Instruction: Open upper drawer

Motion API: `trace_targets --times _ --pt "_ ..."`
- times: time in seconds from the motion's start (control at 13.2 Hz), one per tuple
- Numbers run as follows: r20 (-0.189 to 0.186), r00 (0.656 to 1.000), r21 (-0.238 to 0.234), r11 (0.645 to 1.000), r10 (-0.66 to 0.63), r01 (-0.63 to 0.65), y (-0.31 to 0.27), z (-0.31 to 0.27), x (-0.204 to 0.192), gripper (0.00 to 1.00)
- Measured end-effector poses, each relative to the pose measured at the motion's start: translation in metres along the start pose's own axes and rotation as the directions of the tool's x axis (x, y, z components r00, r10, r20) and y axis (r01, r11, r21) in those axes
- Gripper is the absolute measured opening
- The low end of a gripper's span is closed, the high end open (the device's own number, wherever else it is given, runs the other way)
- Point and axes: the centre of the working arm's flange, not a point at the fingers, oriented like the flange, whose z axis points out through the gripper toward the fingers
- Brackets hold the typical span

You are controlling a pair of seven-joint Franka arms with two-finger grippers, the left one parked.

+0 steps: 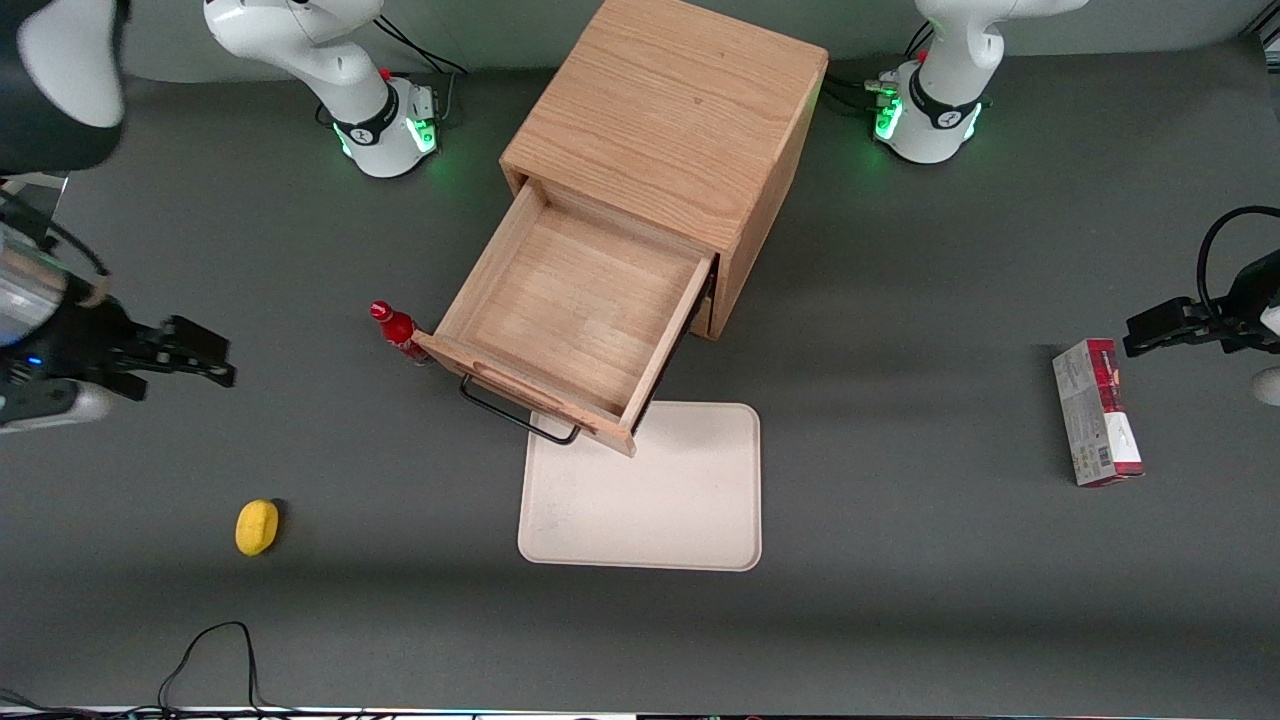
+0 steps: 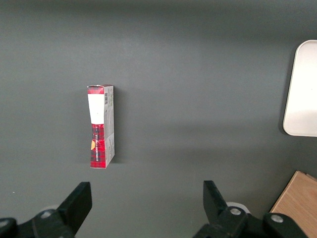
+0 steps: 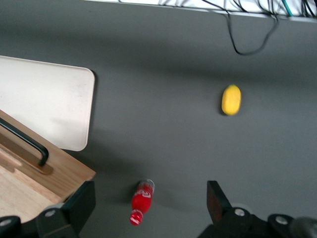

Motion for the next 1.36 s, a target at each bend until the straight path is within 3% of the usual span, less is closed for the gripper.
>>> trace_targets --times 0.23,0.53,0.98,1.36 --pt "-0.007 0.999 0.011 0.999 0.051 -0.051 0.042 -0.009 -0.027 1.00" --pt "-0.020 0.998 0.007 0.998 0.060 -0.059 0.050 -0.006 -0.055 1.00" --pt "0.020 0.999 -0.054 0.997 0.049 -0.048 0.053 0.015 -0.057 1.00" --pt "0.022 0.999 -0.065 0.997 0.050 -0.048 0.055 0.016 -0.056 1.00"
